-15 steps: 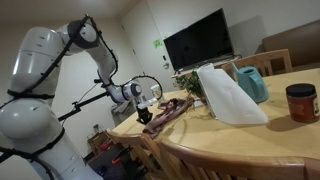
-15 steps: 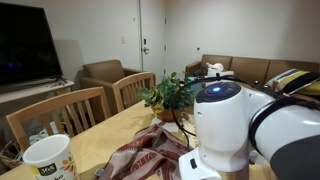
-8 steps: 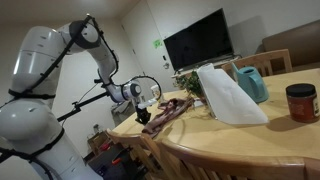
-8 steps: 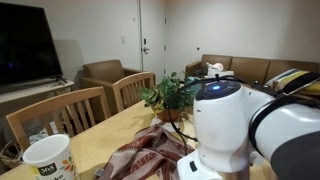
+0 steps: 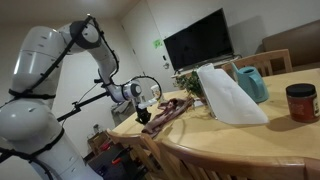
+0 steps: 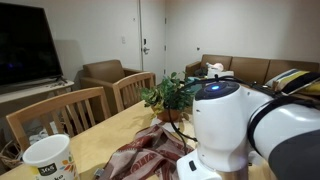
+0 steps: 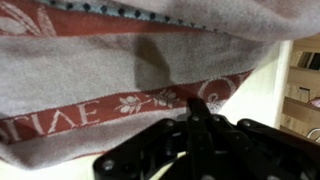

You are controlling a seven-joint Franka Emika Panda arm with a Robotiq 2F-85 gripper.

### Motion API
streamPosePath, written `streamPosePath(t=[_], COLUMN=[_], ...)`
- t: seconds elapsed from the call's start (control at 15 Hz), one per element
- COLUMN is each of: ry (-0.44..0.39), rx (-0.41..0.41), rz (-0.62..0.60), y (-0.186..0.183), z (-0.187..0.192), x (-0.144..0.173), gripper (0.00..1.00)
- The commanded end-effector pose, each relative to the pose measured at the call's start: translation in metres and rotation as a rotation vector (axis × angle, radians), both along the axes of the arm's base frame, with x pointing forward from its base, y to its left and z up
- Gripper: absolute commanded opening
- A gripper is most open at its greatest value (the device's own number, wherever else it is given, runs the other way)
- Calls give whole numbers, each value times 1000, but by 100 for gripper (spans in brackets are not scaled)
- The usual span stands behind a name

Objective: Straighten the red cloth

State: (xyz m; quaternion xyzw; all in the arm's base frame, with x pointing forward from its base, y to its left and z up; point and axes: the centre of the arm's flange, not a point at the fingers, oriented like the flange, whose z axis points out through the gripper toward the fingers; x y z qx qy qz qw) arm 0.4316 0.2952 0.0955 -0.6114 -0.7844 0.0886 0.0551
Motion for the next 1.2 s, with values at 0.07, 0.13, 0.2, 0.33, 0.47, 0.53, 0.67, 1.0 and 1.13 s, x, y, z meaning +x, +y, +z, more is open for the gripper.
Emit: streamPosePath(t=[0.07,0.13,0.2,0.33,0.47,0.53,0.67,1.0,1.13], ry=[51,69,83,105,126,136,156,200,213], rx=[12,2,-7,-25,-44,-58,-69,-91,-107], rz=[9,15,20,34,43,49,62,106,126], y=[0,2,3,5,8,10,14,27,32], z=[2,-2,-5,-9,-11,-14,-18,-28,-30], x=[0,-3,-5,-8,-10,-12,-14,-17,-17], gripper=[0,0,0,0,0,0,0,0,0])
